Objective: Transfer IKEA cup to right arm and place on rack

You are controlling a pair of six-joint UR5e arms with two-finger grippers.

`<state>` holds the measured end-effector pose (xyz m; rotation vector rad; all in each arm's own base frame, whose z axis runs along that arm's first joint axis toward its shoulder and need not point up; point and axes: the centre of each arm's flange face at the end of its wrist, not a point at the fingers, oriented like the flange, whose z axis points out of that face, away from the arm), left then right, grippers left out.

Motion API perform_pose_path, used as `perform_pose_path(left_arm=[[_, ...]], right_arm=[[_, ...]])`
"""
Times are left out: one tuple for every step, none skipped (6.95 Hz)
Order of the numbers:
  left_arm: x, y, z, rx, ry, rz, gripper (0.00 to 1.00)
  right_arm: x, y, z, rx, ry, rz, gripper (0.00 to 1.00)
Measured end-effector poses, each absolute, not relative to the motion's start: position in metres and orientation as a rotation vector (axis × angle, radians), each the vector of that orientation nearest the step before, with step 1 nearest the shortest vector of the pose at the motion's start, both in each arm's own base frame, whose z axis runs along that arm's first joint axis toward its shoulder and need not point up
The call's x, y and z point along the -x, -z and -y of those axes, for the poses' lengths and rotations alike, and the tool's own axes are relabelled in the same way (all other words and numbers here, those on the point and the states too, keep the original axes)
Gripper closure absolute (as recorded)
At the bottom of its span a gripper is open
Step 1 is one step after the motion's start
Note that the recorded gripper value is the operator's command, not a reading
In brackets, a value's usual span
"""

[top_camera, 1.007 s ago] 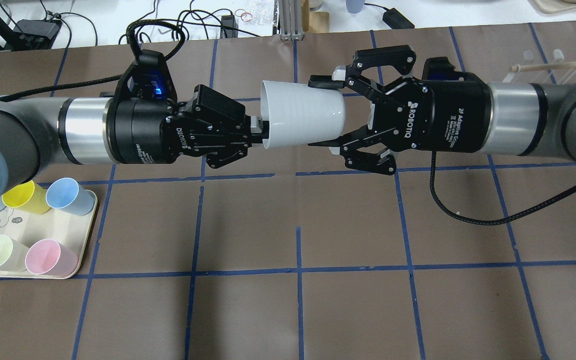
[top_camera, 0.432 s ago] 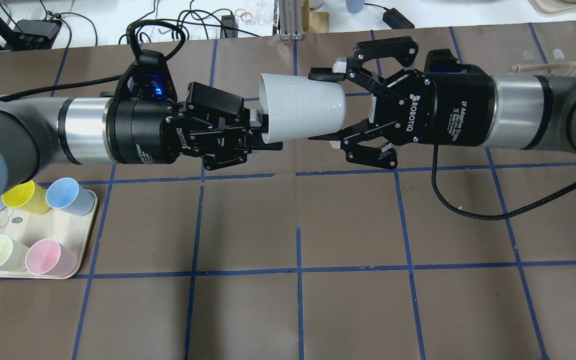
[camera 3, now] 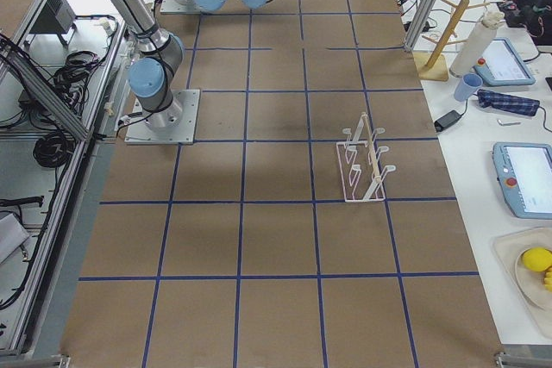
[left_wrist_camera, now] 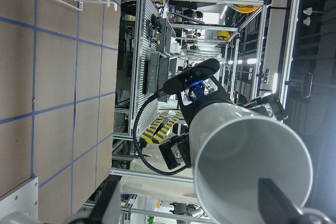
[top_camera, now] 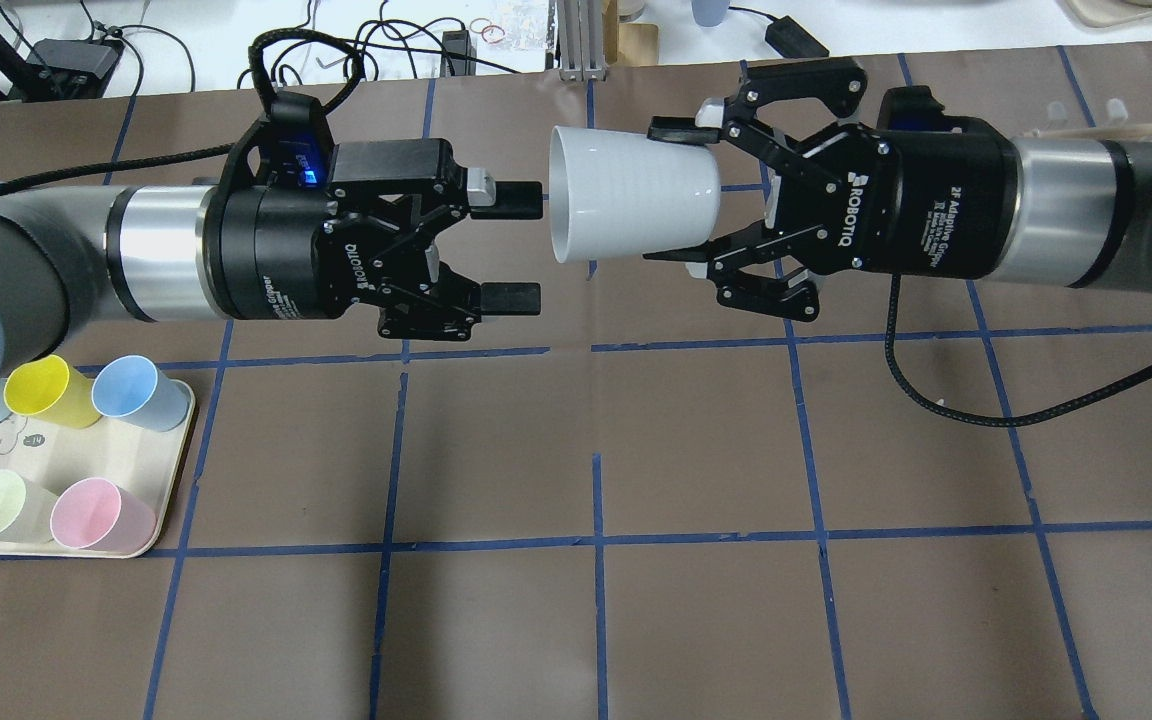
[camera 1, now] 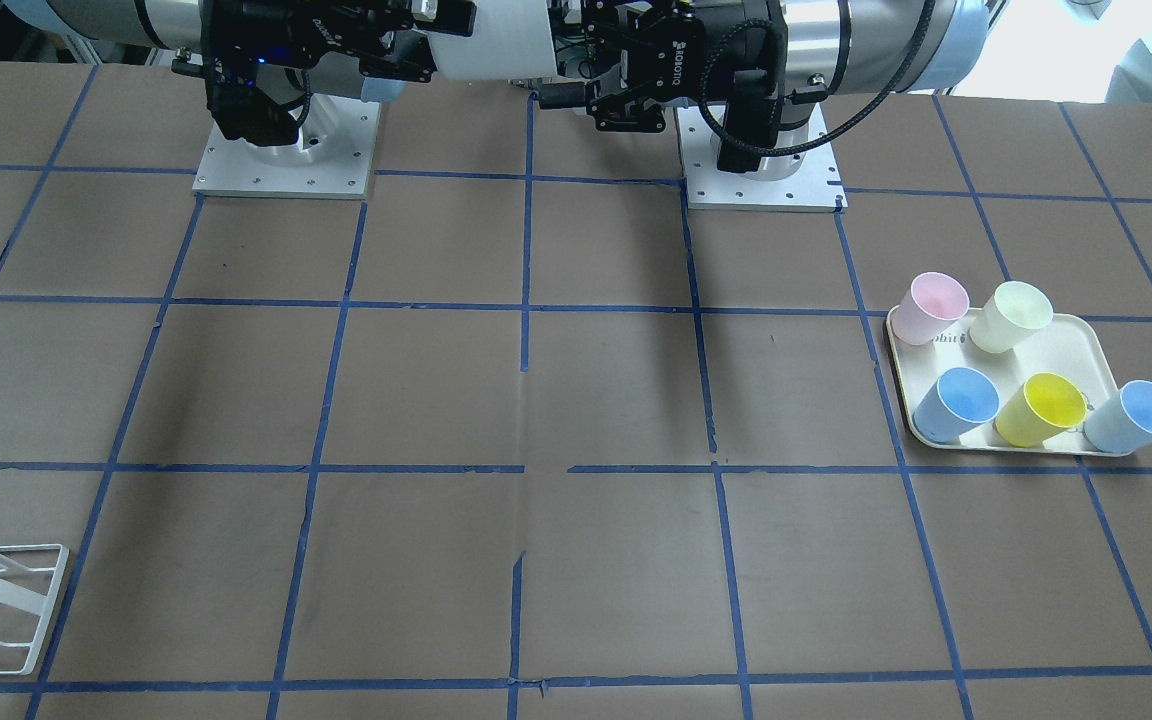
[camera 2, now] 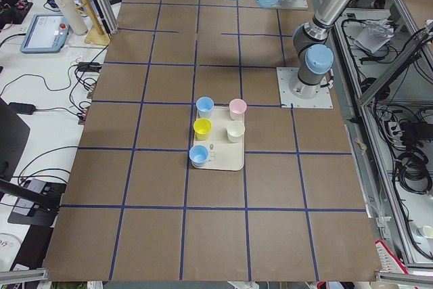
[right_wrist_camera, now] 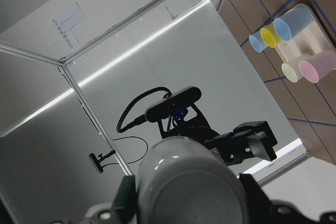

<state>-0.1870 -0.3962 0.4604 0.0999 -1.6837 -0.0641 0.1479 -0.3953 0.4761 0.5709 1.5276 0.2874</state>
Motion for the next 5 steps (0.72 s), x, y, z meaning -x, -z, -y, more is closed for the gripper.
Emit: perform_pose_path(left_arm=[[0.181,-0.459,0.398,-0.114,0.076,1.701,0.0],[0.173,-0.461,0.401,-0.145,0.1,1.73,0.0],[0.164,-0.462,0.408,-0.156,0.126,1.808,0.0],[0.155,-0.457,0.418,-0.138,0.136,1.95,0.0],[0.146,-0.45,0.427,-0.127,0.126,2.094,0.0]], right_arm=[[-0.129,-0.476,0.401,-0.597,-0.257,-1.529,0.87],[-0.108,-0.477,0.406,-0.619,-0.227,-1.549,0.9],[-0.082,-0.482,0.409,-0.615,-0.2,-1.629,0.9],[-0.055,-0.49,0.41,-0.594,-0.165,-1.748,0.91],[-0.03,-0.498,0.41,-0.555,-0.124,-1.905,0.96]])
